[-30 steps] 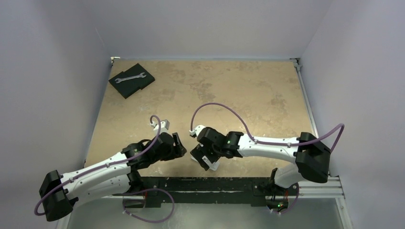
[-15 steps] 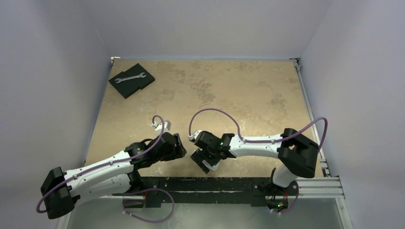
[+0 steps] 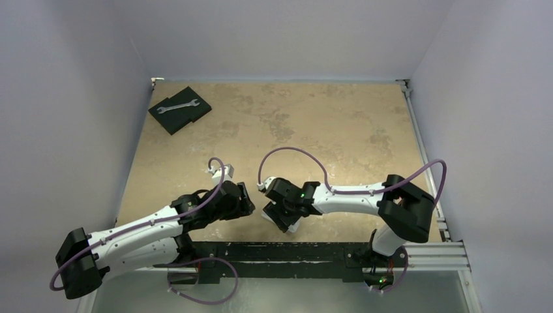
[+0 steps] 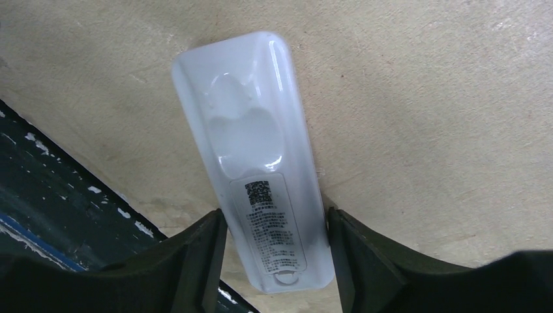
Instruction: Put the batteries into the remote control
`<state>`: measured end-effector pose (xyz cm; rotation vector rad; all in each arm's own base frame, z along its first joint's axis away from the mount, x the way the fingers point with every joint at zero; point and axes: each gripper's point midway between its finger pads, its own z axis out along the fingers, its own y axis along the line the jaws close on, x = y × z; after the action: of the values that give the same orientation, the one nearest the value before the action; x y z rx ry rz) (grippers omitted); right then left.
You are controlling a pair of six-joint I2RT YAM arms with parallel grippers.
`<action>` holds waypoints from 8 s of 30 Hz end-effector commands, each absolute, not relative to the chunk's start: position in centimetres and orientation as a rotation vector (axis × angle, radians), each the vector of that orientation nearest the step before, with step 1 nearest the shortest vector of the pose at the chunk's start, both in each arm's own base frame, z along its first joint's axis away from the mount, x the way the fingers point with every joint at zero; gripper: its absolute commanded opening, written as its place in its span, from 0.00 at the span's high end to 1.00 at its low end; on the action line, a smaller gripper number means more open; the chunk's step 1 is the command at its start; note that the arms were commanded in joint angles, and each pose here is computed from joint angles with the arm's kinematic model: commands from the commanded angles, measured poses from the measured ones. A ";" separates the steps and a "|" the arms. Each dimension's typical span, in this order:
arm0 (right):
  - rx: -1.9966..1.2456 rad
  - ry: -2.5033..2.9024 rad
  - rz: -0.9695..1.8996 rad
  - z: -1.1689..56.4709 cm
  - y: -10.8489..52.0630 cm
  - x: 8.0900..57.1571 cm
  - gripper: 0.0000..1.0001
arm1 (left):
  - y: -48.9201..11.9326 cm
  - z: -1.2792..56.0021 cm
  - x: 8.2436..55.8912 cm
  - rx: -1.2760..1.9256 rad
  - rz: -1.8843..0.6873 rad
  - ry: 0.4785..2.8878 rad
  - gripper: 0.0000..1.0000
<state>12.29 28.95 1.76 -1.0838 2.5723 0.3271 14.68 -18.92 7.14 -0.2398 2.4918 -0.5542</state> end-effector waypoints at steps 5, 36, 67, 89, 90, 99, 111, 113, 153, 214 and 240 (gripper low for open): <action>-1.084 2.625 0.314 0.5 28.5 11.6 0.46 | -20.0 8.5 15.2 -0.234 -0.612 2.457 0.37; -0.731 2.472 0.752 10.0 29.9 14.2 0.79 | -23.4 12.6 15.1 -0.203 -0.975 2.298 0.30; -0.395 2.129 1.659 19.3 28.7 15.1 0.82 | -26.9 21.5 16.6 -0.096 -1.587 1.883 0.25; -0.295 1.757 2.193 25.3 28.3 11.1 0.78 | -28.6 27.3 17.1 -0.012 -1.742 1.674 0.25; -0.298 1.757 2.199 25.3 28.5 11.0 0.78 | -28.6 27.5 17.2 -0.008 -1.745 1.671 0.25; -0.285 1.699 2.289 25.8 29.6 10.3 0.79 | -29.2 28.2 17.1 0.035 -1.756 1.679 0.26; -0.251 1.669 2.310 25.8 29.5 10.5 0.81 | -29.1 28.2 17.0 0.044 -1.742 1.688 0.31; -0.250 1.690 2.283 25.5 29.6 10.7 0.81 | -29.1 28.2 16.9 0.046 -1.744 1.689 0.32; -0.253 1.790 2.151 23.5 30.1 11.5 0.80 | -29.0 27.8 16.8 0.049 -1.734 1.699 0.36; -0.137 2.042 0.880 22.0 20.4 19.6 0.01 | -31.2 15.8 18.6 0.182 -0.881 2.300 1.00; -0.147 2.023 0.821 21.6 18.4 18.4 0.01 | -32.0 9.4 21.5 0.054 -0.355 2.491 1.00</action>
<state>18.25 19.13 21.20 -0.1433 2.0464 0.8627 20.40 -31.31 8.32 0.1310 2.5176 -0.3812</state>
